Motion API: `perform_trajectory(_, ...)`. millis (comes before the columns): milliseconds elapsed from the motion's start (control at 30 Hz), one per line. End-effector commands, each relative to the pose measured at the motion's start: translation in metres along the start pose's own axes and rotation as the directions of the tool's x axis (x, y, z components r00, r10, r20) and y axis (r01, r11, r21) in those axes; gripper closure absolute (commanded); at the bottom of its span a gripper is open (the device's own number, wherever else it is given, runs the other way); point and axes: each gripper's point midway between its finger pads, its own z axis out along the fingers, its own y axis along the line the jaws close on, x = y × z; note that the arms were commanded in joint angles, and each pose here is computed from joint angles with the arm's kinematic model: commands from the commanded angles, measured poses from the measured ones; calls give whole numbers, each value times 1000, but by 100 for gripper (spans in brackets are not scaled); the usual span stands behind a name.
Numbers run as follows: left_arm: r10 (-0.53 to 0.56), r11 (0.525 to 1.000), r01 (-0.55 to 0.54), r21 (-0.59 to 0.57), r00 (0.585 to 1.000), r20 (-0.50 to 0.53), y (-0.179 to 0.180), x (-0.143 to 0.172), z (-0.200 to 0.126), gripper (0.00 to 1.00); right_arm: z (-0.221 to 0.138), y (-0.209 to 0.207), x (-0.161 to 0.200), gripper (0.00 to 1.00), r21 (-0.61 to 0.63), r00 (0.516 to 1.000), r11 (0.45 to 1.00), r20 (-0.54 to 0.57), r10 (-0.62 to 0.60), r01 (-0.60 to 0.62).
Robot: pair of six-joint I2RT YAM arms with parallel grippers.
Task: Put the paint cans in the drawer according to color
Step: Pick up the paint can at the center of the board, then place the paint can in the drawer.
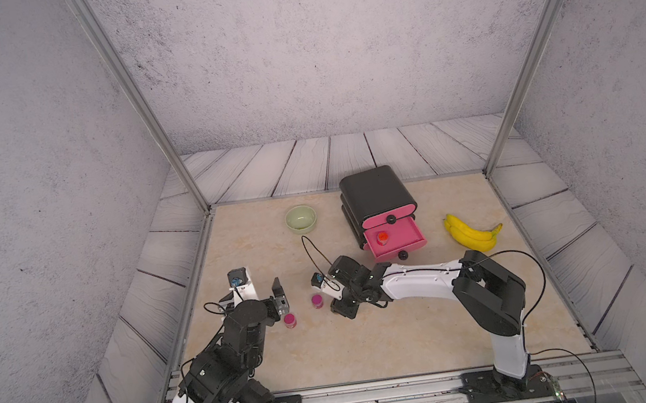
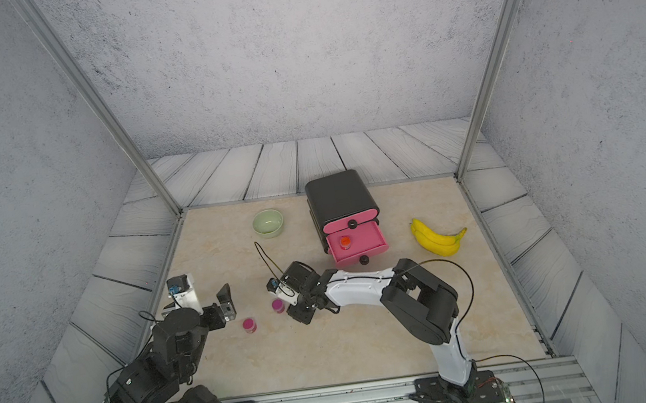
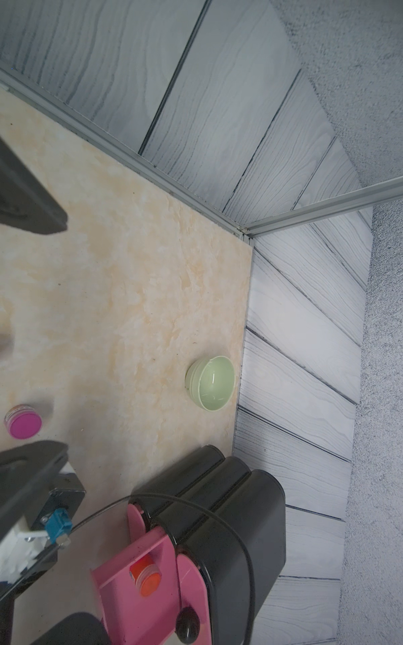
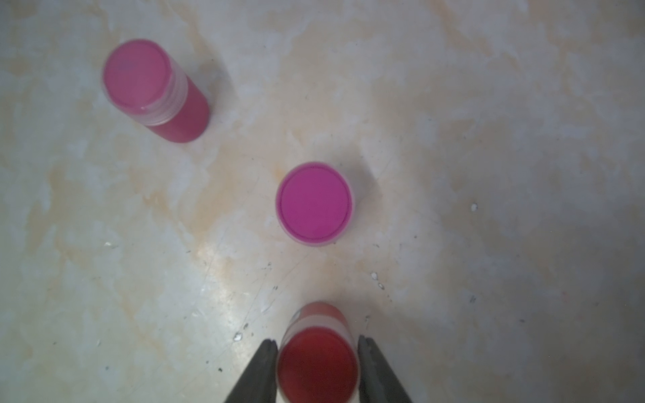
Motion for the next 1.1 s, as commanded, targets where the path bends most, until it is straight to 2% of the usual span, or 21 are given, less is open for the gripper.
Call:
perform_trajectory(0,4,1000,-4,-8,1000,4,1,0,1,1,7,2,8,69,-8,999,1000,-35,5,-5)
perform_trajectory(200,-5,1000,5,16,1000,6,-3,-3,0,1,-36,-12,-8,69,108,994,992,98,47,-58)
perform_trajectory(400,-21,998,21,63,1000,0,-13,-4,1,1,-111,-47,3,67,270,959,942,251,131,-200)
perform_trajectory(600,-30,990,36,139,999,-38,-35,3,10,1,-185,-113,42,66,325,855,827,416,311,-458)
perform_trajectory(733,-32,981,45,190,997,-74,-52,7,17,1,-222,-164,66,65,369,771,715,517,372,-593)
perform_trajectory(867,-31,972,57,230,993,-113,-66,13,22,1,-229,-206,75,65,345,698,641,559,447,-686)
perform_trajectory(1067,-18,967,57,246,987,-159,-73,21,25,1,-211,-242,70,64,333,671,608,554,492,-721)
